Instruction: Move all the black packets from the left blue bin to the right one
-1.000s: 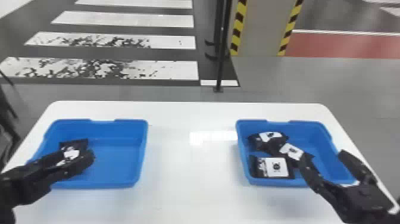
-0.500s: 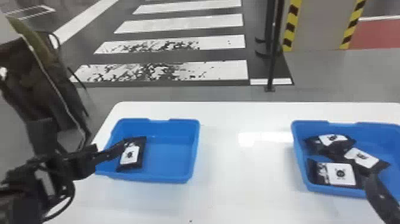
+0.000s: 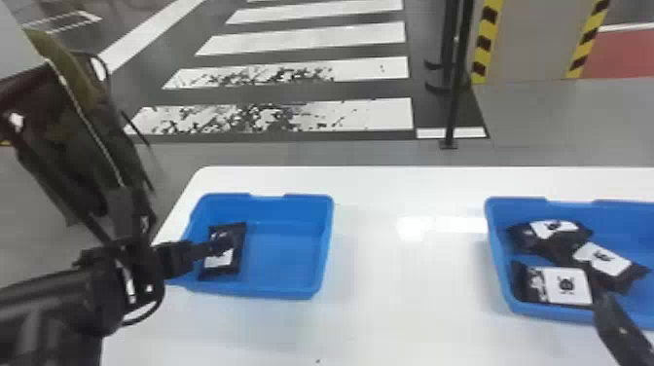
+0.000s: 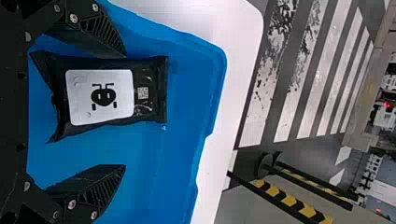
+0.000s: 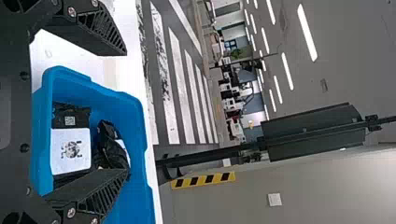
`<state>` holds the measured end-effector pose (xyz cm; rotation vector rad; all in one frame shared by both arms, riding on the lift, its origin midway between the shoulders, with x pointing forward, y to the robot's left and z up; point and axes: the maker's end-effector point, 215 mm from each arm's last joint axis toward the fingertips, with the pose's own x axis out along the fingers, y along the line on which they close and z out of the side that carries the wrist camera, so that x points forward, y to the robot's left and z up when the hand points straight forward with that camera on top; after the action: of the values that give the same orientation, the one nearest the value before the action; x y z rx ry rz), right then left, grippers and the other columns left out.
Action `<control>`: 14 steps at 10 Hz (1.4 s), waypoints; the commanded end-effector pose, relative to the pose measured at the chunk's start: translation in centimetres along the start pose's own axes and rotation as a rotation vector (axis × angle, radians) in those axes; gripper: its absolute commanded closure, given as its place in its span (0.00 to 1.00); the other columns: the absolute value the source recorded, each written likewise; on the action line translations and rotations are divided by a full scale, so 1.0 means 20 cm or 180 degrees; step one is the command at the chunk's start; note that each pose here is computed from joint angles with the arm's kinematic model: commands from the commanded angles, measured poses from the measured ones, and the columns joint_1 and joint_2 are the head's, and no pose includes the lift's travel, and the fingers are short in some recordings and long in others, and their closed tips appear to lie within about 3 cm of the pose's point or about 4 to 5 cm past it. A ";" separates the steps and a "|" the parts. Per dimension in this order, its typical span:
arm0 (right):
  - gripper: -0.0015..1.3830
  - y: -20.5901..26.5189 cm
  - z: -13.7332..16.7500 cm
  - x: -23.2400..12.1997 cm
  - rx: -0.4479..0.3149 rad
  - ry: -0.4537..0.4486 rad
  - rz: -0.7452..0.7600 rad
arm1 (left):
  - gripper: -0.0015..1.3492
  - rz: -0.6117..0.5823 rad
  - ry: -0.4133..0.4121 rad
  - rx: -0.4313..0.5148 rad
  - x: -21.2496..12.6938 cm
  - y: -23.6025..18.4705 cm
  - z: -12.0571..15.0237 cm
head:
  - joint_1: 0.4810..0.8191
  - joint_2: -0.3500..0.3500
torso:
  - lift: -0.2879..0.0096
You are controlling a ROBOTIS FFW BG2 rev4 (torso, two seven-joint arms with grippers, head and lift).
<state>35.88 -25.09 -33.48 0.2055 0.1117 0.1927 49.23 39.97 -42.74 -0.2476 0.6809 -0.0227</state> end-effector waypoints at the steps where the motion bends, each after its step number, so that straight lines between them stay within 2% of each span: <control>1: 0.10 0.01 -0.02 0.00 0.0061 0.0024 0.0015 | 0.16 0.0079 0.0106 0.0009 0.02 0.01 -0.03 | 0.63 0.78 | 0.50; 4: 0.11 0.01 -0.05 0.01 0.0140 0.0046 0.0032 | 0.16 0.0024 0.0255 0.0001 0.15 -0.03 -0.03 | 0.63 0.78 | 0.50; 5: 0.11 0.01 -0.07 0.02 0.0170 0.0061 0.0040 | 0.19 0.0049 0.0310 -0.0017 0.17 -0.02 -0.04 | 0.63 0.77 | 0.50; 8: 0.11 0.01 -0.09 0.02 0.0271 0.0090 0.0054 | 0.49 0.0141 0.0648 -0.0131 0.15 0.01 -0.18 | 0.63 0.77 | 0.50; 9: 0.11 0.01 -0.10 0.02 0.0273 0.0106 0.0061 | 0.64 0.0164 0.0697 -0.0146 0.14 0.02 -0.19 | 0.63 0.77 | 0.50; 10: 0.11 0.02 -0.10 0.02 0.0279 0.0103 0.0066 | 0.86 0.0156 0.0679 -0.0072 0.15 0.01 -0.19 | 0.63 0.78 | 0.50; 12: 0.12 0.01 -0.11 0.02 0.0328 0.0118 0.0070 | 0.88 0.0060 0.0449 0.0043 0.15 -0.02 -0.09 | 0.63 0.78 | 0.50; 14: 0.12 0.02 -0.09 0.03 0.0326 0.0087 0.0084 | 0.89 -0.0064 0.0153 0.0282 0.03 -0.16 0.04 | 0.63 0.77 | 0.50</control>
<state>36.07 -24.23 -35.31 0.3054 0.1493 0.2164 50.51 37.62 -42.99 -0.1824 0.7522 -0.0630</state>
